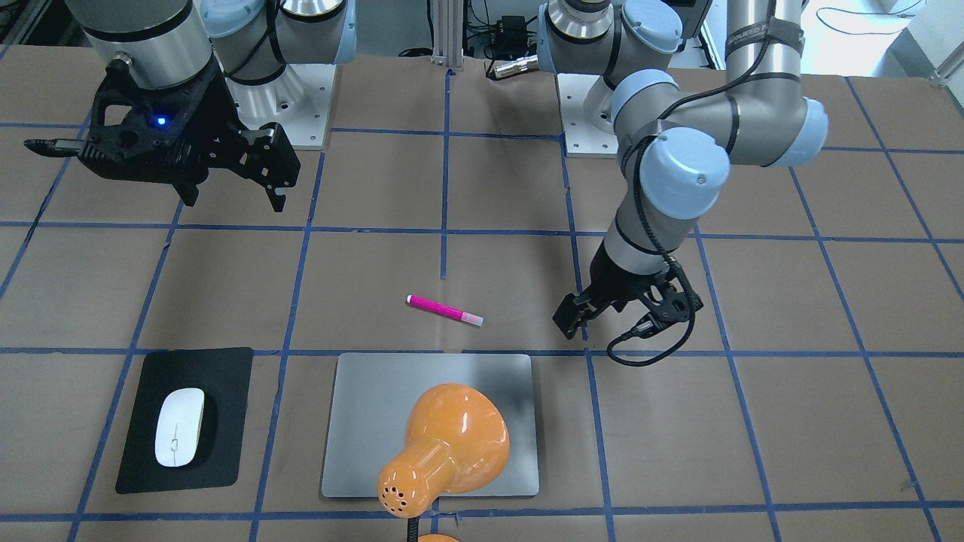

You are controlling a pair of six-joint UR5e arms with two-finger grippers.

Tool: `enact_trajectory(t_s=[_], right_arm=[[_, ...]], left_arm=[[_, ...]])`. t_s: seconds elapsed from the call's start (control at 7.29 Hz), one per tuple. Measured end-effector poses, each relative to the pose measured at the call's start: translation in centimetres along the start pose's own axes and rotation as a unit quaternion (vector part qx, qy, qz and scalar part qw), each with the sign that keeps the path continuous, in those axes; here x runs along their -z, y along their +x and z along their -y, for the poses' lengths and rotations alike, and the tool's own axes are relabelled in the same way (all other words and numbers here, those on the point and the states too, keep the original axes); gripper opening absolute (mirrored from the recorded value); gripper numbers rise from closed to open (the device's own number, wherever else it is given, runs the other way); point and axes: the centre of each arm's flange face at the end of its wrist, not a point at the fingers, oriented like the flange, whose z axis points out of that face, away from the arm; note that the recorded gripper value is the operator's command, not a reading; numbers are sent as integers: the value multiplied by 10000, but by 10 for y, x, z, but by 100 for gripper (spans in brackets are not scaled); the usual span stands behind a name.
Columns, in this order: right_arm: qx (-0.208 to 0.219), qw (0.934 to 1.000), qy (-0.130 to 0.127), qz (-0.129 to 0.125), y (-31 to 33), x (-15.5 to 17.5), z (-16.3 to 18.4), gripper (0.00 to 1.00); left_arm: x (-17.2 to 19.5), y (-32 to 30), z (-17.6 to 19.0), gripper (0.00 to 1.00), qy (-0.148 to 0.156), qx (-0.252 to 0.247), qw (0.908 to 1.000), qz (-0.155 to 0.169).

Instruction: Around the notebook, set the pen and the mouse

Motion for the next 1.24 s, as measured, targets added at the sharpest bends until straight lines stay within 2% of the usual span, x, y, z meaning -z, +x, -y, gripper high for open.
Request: enact_trajectory(t_s=[0.41,0.82,1.24], right_arm=[[-28,10000,14,0,0,1,0,100],[-52,10000,26,1,0,1,0,100],[-62,10000,33,-8,0,2,0,100]], left_arm=[[71,-58,32,100,-122,-1057,9943,111],[148,-70,11,100,-97,-1419,9896,199],[156,-52,-18,100,-260,-1718,9843,318]])
